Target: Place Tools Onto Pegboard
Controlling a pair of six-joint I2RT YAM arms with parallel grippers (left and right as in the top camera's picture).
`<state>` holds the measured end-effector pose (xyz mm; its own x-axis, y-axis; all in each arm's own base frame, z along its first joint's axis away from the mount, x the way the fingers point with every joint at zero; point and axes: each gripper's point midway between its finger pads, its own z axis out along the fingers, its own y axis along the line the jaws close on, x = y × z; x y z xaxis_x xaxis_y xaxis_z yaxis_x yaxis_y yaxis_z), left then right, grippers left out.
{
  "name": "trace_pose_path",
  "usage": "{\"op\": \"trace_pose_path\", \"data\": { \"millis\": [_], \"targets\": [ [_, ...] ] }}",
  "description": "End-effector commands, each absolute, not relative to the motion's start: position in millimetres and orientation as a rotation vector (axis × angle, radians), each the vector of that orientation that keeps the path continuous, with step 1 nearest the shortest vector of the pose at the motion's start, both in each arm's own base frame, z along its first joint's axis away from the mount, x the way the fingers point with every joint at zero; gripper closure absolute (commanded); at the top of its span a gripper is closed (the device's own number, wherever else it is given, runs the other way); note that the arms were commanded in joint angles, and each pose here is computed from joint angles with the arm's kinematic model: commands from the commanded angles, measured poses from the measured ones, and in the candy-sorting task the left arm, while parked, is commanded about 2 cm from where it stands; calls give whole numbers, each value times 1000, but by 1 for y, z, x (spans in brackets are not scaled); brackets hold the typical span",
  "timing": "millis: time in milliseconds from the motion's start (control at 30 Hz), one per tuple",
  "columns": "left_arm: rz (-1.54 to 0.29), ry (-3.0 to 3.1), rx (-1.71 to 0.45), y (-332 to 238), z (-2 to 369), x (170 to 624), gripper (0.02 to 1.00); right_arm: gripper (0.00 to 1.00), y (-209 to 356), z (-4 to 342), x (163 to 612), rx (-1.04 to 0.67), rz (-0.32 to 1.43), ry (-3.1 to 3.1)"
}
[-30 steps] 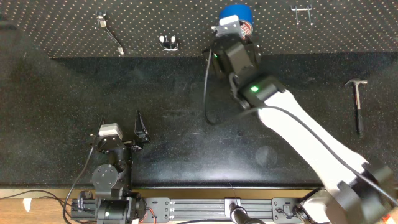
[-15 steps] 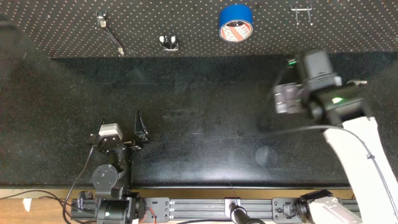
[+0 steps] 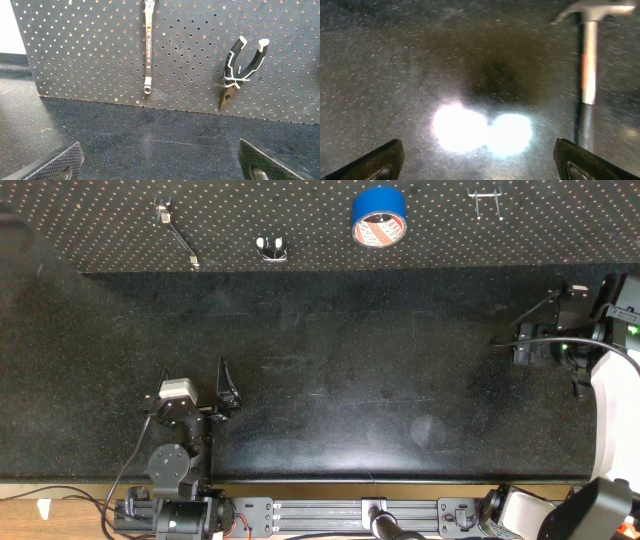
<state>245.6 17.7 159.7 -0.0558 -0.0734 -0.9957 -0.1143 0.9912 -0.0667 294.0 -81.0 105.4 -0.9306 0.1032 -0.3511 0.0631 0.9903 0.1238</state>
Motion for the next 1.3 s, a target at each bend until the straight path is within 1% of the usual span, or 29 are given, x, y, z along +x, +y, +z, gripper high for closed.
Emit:
{"op": "trace_pose_path", "data": {
  "millis": [33,100,267,367,433,533,633,667,833,1100,1300],
  "targets": [
    [41,1631,-132,18,159,245,23,25,-81,93,301,-136,189,2752],
    [41,1631,-133,18,159,245,23,27,-92,87,302,-117,180,2755],
    [41,1631,-132,18,159,245,23,25,-122,72,293,-3,177,2784],
    [41,1631,-133,18,159,245,23,25,-135,67,291,40,167,2782],
    [41,1631,-133,18,159,245,23,25,-141,67,290,-7,146,2777],
    [41,1631,-132,18,159,245,23,25,-153,63,288,-15,61,2802],
    [41,1631,-133,18,159,245,23,25,-159,54,282,-28,16,2852],
    [41,1631,-133,18,159,245,20,25,-161,52,280,-27,8,2864],
    [41,1631,-133,18,159,245,23,25,-159,42,278,-150,21,2887],
    [41,1631,-132,18,159,245,23,25,-170,35,266,-123,-51,2965],
    [41,1631,-133,18,159,245,23,25,-176,34,253,-72,-31,2990]
  ]
}}
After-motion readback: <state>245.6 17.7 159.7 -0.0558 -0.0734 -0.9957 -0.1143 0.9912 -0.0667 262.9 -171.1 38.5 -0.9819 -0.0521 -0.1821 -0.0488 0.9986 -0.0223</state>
